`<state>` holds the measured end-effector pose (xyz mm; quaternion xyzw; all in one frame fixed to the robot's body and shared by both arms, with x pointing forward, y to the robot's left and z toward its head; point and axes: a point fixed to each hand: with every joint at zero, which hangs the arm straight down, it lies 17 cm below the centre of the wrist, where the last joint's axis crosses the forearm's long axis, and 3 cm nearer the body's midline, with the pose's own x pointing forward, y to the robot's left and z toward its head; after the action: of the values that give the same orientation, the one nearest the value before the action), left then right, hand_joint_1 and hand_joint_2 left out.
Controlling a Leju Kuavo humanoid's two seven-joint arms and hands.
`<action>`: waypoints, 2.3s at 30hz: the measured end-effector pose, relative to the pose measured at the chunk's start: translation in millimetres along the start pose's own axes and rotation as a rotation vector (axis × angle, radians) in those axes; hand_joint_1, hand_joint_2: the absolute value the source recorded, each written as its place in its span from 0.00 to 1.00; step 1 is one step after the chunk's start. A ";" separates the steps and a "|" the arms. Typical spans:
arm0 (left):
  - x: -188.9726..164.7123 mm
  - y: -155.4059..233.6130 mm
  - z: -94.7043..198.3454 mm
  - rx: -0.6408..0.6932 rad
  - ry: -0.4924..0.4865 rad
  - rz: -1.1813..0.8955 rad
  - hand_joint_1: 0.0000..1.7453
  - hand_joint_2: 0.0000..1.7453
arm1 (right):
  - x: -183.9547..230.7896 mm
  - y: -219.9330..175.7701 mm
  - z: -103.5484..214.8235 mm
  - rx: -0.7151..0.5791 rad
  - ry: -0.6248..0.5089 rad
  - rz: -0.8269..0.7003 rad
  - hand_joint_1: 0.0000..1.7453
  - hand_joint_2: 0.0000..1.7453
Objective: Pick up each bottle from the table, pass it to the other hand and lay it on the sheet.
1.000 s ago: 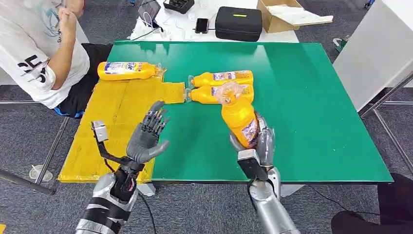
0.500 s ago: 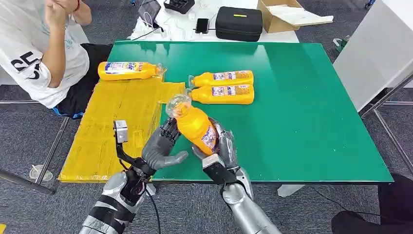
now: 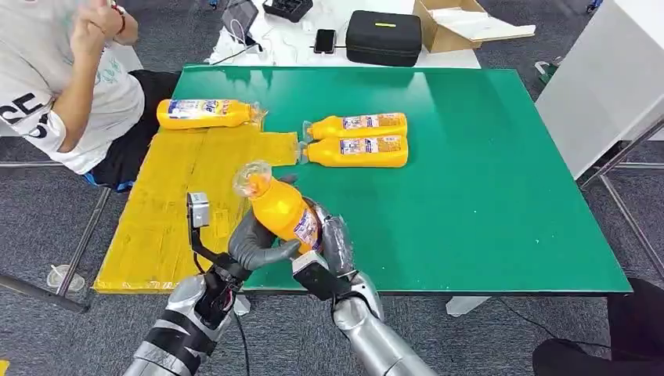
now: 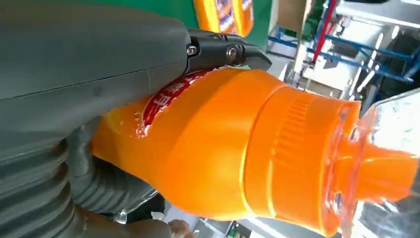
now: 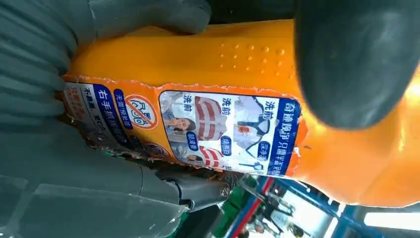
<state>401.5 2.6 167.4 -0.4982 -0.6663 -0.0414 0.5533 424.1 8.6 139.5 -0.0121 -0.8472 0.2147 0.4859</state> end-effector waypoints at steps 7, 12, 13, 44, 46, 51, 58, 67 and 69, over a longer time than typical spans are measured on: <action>-3.8 13.4 4.8 0.044 0.008 0.017 0.00 1.00 | -9.2 22.2 7.1 0.063 0.035 -0.006 0.95 1.00; -1.7 16.8 4.7 0.052 0.003 0.015 0.00 1.00 | -10.7 32.1 14.3 0.093 0.042 -0.013 0.96 1.00; -1.6 16.9 4.7 0.052 0.003 0.015 0.00 1.00 | -11.0 32.7 14.7 0.095 0.043 -0.013 0.93 1.00; 13.1 20.6 2.6 0.082 -0.042 -0.007 1.00 1.00 | -17.2 26.2 7.1 0.072 0.063 0.038 0.00 0.00; 14.5 21.7 1.7 0.090 -0.046 -0.012 1.00 1.00 | -19.1 23.1 4.8 0.064 0.072 0.042 0.00 0.00; 19.2 29.7 -1.6 0.138 -0.063 -0.043 1.00 1.00 | -25.2 15.1 2.6 0.041 0.096 0.049 0.00 0.00; 35.3 40.7 -6.0 0.181 -0.107 -0.080 1.00 1.00 | -29.7 5.6 0.3 0.018 0.111 0.053 0.00 0.00; 98.1 108.7 -2.9 0.493 -0.253 -0.569 1.00 1.00 | -9.0 -20.9 -11.3 -0.068 0.055 0.050 0.00 0.00; 130.4 129.9 3.7 0.588 -0.309 -0.727 1.00 1.00 | 4.9 -33.9 -15.6 -0.110 0.025 0.041 0.00 0.00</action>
<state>505.3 150.5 203.1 -0.0565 -0.8549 0.0321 0.5148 440.9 -15.6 163.0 -0.0588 -0.8510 0.1778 0.4906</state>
